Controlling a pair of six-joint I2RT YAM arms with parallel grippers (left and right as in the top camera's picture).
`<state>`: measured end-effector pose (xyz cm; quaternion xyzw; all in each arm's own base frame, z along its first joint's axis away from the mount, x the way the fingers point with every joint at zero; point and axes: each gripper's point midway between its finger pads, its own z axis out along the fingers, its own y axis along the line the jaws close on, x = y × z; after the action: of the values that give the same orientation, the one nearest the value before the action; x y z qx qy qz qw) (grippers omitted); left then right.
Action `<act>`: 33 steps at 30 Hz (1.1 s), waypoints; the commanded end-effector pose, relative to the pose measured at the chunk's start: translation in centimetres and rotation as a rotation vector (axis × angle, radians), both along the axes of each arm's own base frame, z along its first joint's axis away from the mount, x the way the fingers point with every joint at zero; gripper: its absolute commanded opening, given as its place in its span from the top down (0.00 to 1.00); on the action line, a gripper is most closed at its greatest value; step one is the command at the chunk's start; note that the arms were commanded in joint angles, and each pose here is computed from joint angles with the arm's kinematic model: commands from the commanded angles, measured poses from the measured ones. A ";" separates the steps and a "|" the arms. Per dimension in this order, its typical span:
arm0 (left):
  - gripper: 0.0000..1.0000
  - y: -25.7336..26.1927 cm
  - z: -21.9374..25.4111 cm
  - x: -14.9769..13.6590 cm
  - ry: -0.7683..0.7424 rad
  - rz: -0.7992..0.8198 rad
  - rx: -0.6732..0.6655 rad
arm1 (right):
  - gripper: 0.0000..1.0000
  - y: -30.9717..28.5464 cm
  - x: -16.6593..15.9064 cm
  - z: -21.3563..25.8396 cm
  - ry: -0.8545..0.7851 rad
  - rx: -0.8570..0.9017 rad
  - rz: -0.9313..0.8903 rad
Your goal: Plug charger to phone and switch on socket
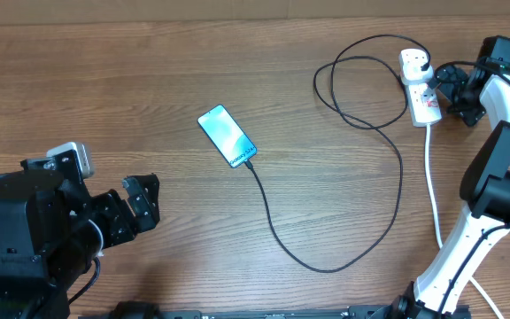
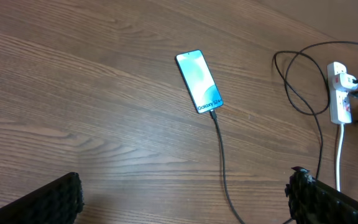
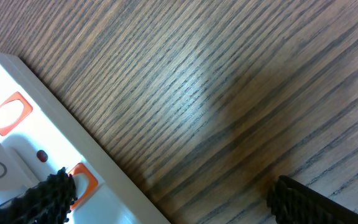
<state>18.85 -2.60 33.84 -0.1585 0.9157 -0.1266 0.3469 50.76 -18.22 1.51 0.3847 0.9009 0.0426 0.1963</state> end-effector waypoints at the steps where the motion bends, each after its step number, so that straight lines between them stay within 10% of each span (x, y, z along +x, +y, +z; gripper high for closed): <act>1: 0.01 0.1 -0.2 0.0 0.008 0.013 -0.006 | 0.00 2.6 -0.7 -2.4 0.050 0.068 0.082; 19: 0.00 0.1 -0.2 0.0 0.008 0.013 -0.006 | 0.00 2.2 -0.7 -0.7 0.048 0.078 0.092; 33: 0.01 0.1 -0.2 0.0 0.008 0.013 -0.006 | 0.00 0.1 -5.8 19.4 -0.163 -0.006 0.002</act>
<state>18.84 -2.60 33.83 -0.1585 0.9158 -0.1265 0.3467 45.87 -18.40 11.39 0.3904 0.8997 0.0701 0.1821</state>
